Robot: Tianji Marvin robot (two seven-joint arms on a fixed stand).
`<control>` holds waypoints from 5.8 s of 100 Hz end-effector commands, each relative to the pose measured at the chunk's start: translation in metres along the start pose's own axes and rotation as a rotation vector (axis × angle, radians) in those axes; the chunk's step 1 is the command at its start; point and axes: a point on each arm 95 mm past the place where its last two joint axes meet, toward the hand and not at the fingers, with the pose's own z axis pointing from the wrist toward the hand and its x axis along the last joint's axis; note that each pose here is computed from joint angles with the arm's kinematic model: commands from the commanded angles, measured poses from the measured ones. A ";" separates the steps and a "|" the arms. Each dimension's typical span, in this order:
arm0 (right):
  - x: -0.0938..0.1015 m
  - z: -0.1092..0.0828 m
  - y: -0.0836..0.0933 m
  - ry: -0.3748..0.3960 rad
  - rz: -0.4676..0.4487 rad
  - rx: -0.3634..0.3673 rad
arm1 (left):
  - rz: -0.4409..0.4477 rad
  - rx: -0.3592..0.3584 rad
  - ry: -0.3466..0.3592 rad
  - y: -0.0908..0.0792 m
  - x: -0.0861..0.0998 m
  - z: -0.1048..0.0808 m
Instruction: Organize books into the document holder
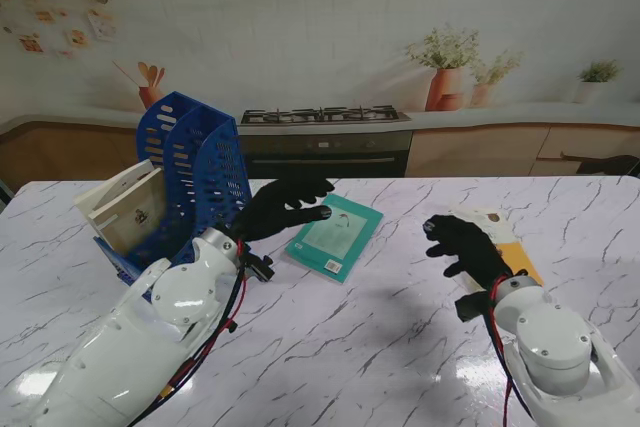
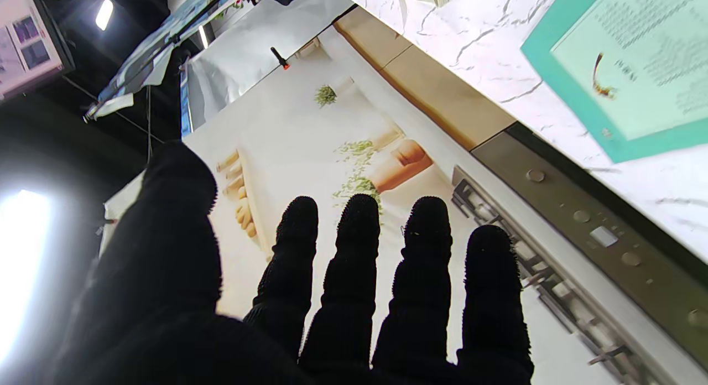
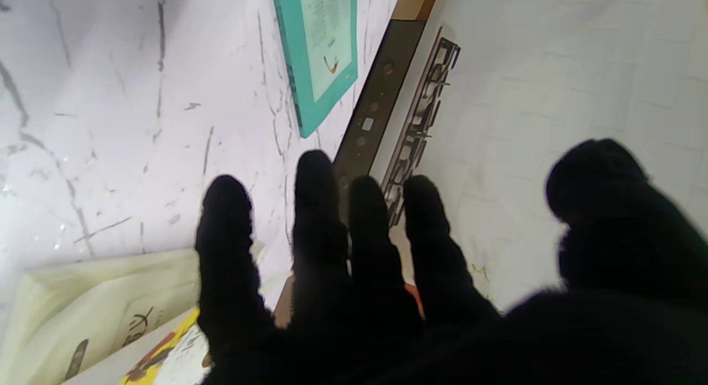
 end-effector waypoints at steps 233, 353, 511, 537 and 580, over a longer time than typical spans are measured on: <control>-0.106 0.047 0.035 -0.372 -0.516 0.202 | -0.157 -0.068 -0.207 0.030 -0.063 -0.044; -0.066 -0.049 -0.065 -0.253 -0.334 0.524 | -0.175 -0.073 -0.234 0.031 -0.066 -0.052; -0.067 -0.063 -0.043 -0.298 -0.199 0.398 | -0.189 -0.102 -0.250 0.035 -0.063 -0.048; -0.063 -0.060 -0.032 -0.243 -0.276 0.262 | -0.194 -0.105 -0.255 0.035 -0.064 -0.050; -0.076 -0.062 -0.033 -0.319 -0.189 0.354 | -0.200 -0.104 -0.248 0.036 -0.063 -0.048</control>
